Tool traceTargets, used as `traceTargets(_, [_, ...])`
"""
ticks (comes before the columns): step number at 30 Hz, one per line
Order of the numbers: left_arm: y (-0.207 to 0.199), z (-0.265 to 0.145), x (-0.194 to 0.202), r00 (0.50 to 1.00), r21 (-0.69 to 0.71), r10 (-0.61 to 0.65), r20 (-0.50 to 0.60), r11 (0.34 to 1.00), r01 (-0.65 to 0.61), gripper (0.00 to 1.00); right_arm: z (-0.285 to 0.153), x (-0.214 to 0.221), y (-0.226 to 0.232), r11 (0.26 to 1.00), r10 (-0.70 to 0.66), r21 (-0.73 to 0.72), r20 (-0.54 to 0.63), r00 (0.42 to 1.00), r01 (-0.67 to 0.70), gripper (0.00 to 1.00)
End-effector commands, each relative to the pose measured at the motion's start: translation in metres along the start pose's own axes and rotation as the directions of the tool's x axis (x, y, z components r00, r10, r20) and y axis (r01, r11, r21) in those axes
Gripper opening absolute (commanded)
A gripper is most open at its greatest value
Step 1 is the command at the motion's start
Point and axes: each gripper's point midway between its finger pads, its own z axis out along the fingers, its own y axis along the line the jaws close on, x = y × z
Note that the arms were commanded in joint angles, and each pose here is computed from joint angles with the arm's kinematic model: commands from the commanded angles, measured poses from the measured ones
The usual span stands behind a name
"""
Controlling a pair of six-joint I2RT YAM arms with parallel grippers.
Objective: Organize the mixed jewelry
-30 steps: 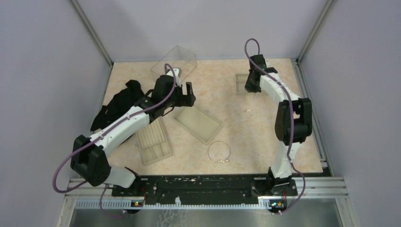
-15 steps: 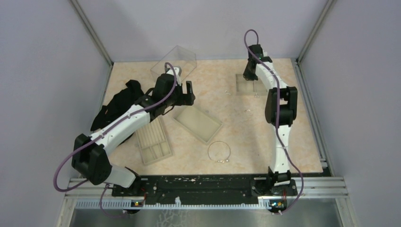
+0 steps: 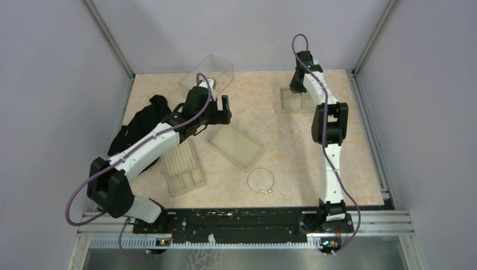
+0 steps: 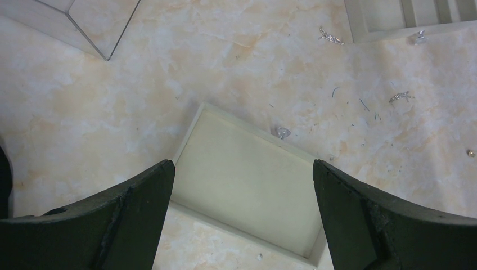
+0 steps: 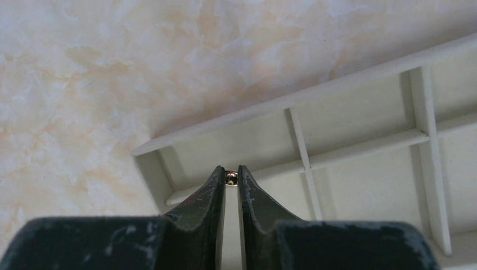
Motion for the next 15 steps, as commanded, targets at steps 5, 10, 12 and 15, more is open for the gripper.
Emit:
traceTargets(5, [0.001, 0.002, -0.007, 1.000, -0.012, -0.001, 0.013, 1.000, 0.002, 0.99, 0.005, -0.019, 0.013, 0.998, 0.039, -0.059, 0.030, 0.999, -0.038, 0.13])
traceTargets(10, [0.003, 0.000, -0.007, 1.000, -0.021, 0.003, 0.013, 1.000, -0.003, 0.99, 0.012, -0.020, 0.018, 0.994, 0.071, -0.089, 0.026, 0.997, -0.068, 0.25])
traceTargets(12, [0.004, -0.001, -0.007, 1.000, -0.026, 0.006, 0.013, 1.000, -0.006, 0.99, 0.012, -0.022, 0.019, 0.992, 0.078, -0.097, 0.025, 0.997, -0.075, 0.38])
traceTargets(15, [0.005, -0.002, -0.006, 1.000, -0.028, 0.009, 0.013, 1.000, -0.008, 0.99, 0.004, -0.028, 0.022, 0.991, 0.079, -0.109, 0.035, 0.996, -0.075, 0.46])
